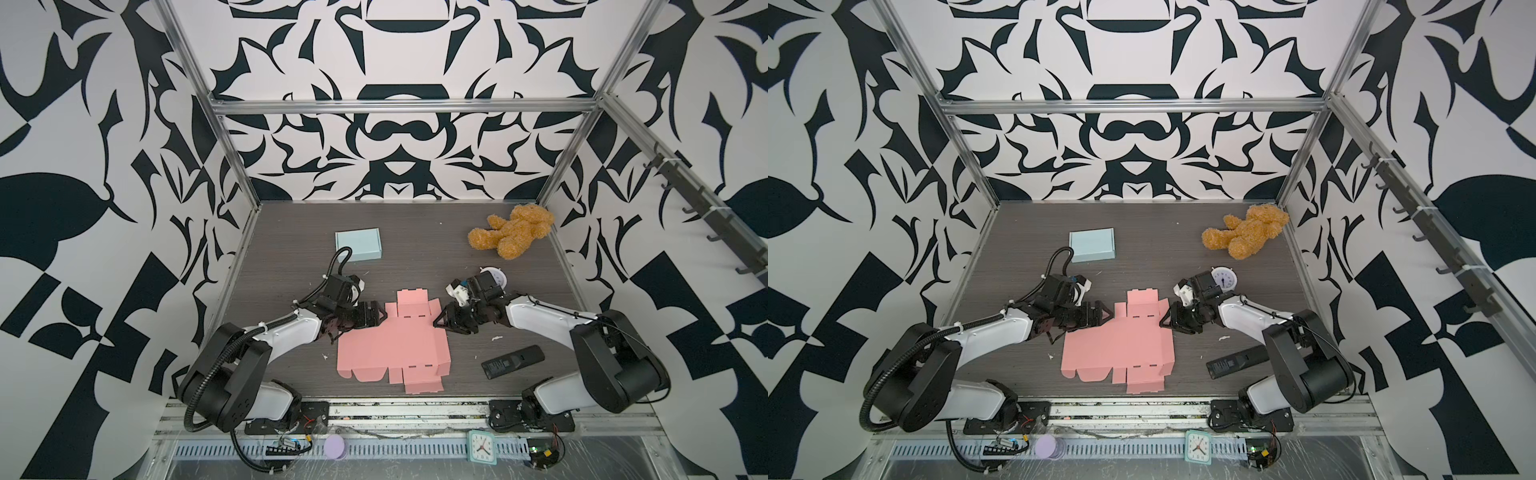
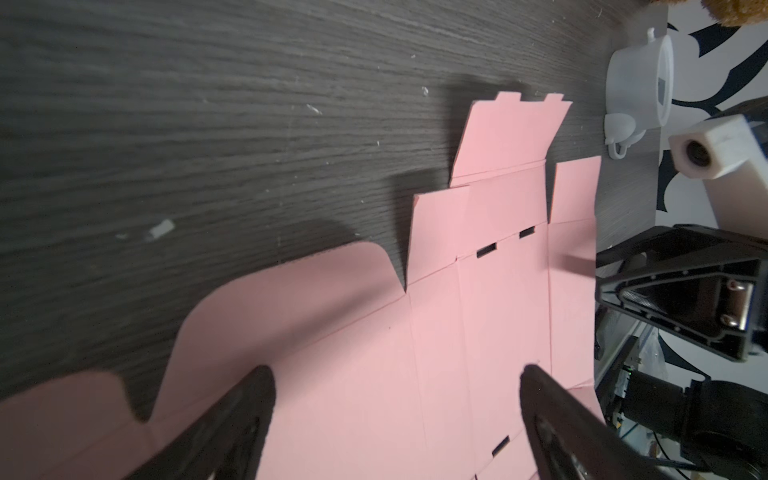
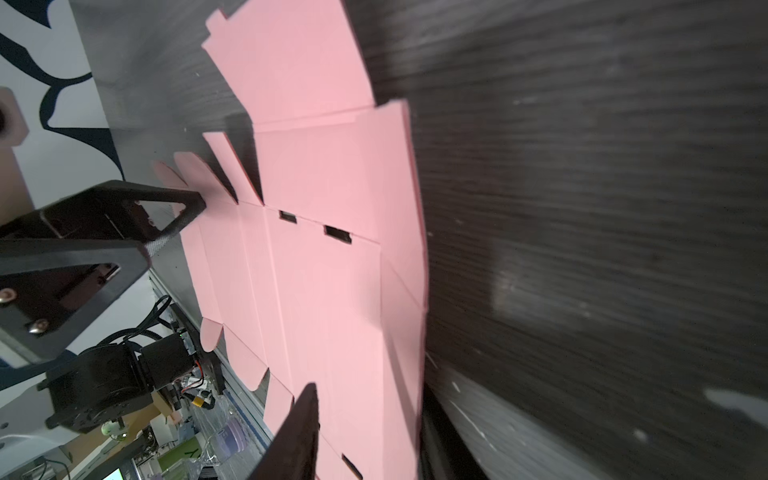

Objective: Fold the paper box

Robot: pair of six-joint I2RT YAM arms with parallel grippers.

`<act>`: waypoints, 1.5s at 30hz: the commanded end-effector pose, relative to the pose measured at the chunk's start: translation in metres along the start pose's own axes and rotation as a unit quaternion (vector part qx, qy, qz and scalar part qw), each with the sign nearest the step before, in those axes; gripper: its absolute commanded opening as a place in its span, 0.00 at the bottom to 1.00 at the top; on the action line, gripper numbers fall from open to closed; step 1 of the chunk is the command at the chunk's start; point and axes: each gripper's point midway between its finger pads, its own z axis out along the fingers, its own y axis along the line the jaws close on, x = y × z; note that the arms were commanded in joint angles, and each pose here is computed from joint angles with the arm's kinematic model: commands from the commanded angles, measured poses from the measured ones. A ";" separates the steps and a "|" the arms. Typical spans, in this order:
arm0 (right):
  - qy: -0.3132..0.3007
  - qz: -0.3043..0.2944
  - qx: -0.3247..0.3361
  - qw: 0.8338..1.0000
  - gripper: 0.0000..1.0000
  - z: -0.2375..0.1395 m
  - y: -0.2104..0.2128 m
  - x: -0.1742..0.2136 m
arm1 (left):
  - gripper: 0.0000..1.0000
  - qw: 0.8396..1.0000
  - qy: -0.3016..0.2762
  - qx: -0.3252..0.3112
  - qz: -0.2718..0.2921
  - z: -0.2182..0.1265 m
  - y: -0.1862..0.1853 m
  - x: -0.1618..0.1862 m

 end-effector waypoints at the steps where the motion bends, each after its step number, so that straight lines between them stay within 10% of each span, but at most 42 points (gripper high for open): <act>1: -0.009 -0.009 -0.028 1.000 0.38 -0.004 0.014 -0.002 | 0.95 0.999 0.033 -0.020 -0.023 0.001 0.013 0.021; 26: -0.028 -0.062 0.020 0.997 0.05 0.007 0.017 -0.038 | 0.94 0.997 -0.026 -0.071 0.002 -0.042 0.013 0.006; 45: 0.000 -0.125 0.068 0.990 0.15 0.041 0.027 -0.061 | 0.93 0.999 0.011 -0.039 -0.031 -0.031 0.016 0.032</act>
